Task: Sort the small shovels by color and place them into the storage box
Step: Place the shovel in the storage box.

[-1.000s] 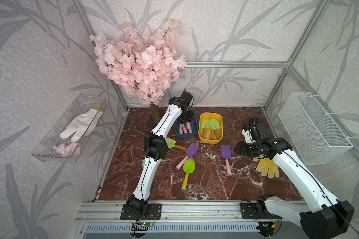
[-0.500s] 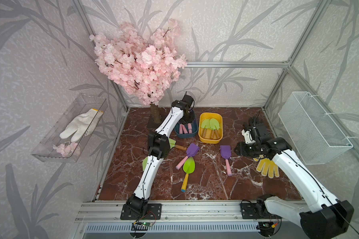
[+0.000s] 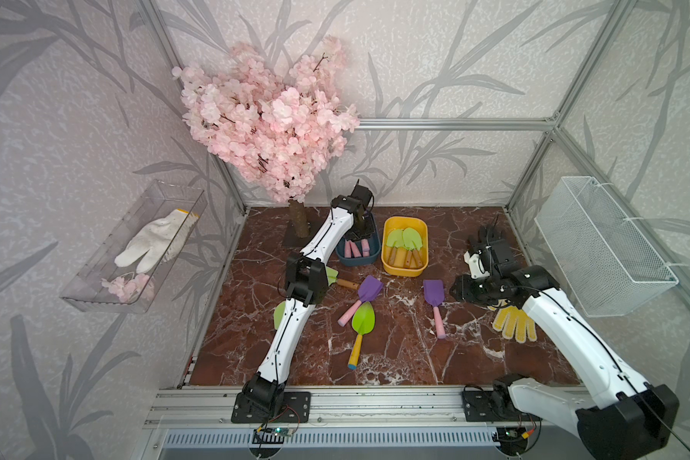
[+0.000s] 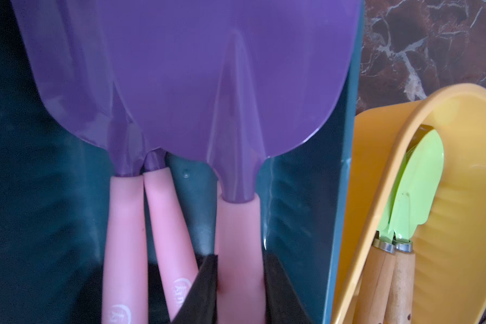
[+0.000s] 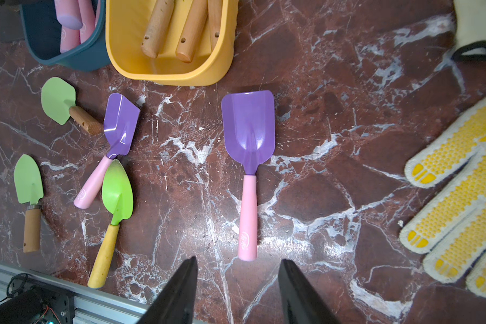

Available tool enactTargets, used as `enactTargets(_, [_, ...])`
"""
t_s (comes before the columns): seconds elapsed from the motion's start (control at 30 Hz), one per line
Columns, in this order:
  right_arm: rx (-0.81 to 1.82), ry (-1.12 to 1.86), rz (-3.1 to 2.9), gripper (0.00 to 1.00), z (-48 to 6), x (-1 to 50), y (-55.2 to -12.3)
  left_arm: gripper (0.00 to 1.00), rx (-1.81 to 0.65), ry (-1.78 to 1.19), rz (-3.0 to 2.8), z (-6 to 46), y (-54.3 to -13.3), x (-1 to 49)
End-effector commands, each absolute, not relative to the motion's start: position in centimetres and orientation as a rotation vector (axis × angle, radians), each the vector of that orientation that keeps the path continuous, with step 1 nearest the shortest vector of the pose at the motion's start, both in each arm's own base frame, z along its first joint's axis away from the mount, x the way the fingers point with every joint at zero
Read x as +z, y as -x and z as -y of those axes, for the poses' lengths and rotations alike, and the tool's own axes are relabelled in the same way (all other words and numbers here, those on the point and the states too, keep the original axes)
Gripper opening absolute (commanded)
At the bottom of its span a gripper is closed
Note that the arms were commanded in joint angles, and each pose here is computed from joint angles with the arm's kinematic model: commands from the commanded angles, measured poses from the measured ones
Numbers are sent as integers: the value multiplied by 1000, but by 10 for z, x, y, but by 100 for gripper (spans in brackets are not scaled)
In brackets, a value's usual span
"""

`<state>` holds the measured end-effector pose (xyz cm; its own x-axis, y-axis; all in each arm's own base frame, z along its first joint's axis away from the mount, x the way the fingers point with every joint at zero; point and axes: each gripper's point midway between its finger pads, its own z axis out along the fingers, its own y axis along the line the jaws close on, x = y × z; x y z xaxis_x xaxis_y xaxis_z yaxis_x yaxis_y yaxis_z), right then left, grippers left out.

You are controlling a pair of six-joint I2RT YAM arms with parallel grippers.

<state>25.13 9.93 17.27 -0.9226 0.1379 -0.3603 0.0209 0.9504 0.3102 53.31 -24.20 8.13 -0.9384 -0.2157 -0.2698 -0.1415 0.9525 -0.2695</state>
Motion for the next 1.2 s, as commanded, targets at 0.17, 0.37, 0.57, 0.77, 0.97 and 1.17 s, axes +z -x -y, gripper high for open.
enactTargets(0.17, [420,-115,-2714,51,-98,172,-249,12,-374,266,-2816,251,-535,68])
enactTargets(0.37, [420,-115,-2717,51,-97,172,-248,12,-371,262,-2826,253,-533,63])
enactTargets(0.57, [418,-116,-2717,52,-97,171,-248,12,-373,260,-2837,257,-531,57])
enactTargets(0.77, [417,-115,-2717,52,-97,172,-247,12,-378,258,-2856,260,-529,48])
enactTargets(0.97, [417,-115,-2718,52,-97,171,-247,13,-387,255,-2858,264,-528,46])
enactTargets(1.17, [412,-118,-2720,52,-96,170,-247,14,-390,247,-2859,267,-527,45])
